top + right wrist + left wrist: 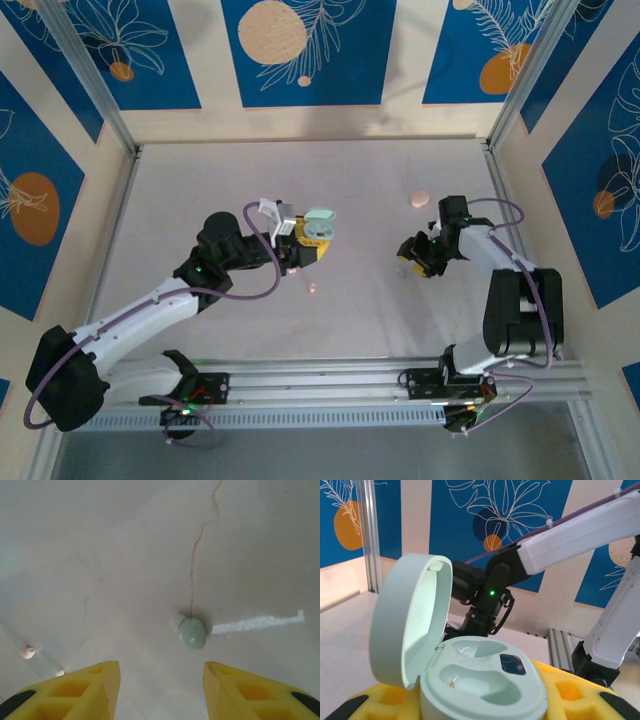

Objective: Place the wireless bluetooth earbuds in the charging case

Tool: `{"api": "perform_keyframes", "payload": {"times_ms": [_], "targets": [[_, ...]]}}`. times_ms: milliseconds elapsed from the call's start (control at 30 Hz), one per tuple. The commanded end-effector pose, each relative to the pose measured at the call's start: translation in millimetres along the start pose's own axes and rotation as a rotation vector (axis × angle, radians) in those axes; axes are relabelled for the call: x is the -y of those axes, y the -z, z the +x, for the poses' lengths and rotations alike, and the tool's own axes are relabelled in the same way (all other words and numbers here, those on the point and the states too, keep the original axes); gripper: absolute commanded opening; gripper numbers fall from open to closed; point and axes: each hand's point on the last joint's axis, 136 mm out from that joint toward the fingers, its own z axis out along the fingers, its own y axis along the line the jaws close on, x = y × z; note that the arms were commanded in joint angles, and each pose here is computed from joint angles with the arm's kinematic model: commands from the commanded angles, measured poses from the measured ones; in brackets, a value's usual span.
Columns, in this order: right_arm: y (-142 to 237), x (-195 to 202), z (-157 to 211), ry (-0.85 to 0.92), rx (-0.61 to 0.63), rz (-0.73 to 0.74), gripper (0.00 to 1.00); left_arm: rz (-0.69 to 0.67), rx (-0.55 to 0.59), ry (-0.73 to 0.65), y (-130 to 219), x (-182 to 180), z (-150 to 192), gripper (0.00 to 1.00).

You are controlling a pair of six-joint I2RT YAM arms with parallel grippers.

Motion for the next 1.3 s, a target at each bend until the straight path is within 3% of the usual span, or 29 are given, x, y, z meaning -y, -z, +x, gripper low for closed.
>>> {"api": "perform_keyframes", "payload": {"times_ms": [0, 367, 667, 1033, 1267], "targets": [[-4.9, -7.3, -16.9, 0.039, 0.021, 0.006, 0.49, 0.004, 0.033, -0.017, 3.1, 4.8, -10.3, 0.36], [-30.0, -11.2, -17.0, 0.118, -0.046, 0.110, 0.50, -0.016, 0.030, -0.019, 5.0, 3.0, -11.3, 0.36], [-27.5, 11.2, -8.3, 0.127, -0.053, 0.279, 0.51, -0.017, 0.021, -0.020, 2.8, 1.6, -11.3, 0.36], [-42.7, -11.4, 4.6, 0.208, -0.146, 0.203, 0.47, -0.017, 0.016, -0.016, 2.6, 1.6, -12.1, 0.37], [-48.9, -36.4, 18.2, 0.348, -0.191, 0.150, 0.47, -0.021, 0.010, -0.012, 2.6, 0.4, -10.3, 0.37]]}}
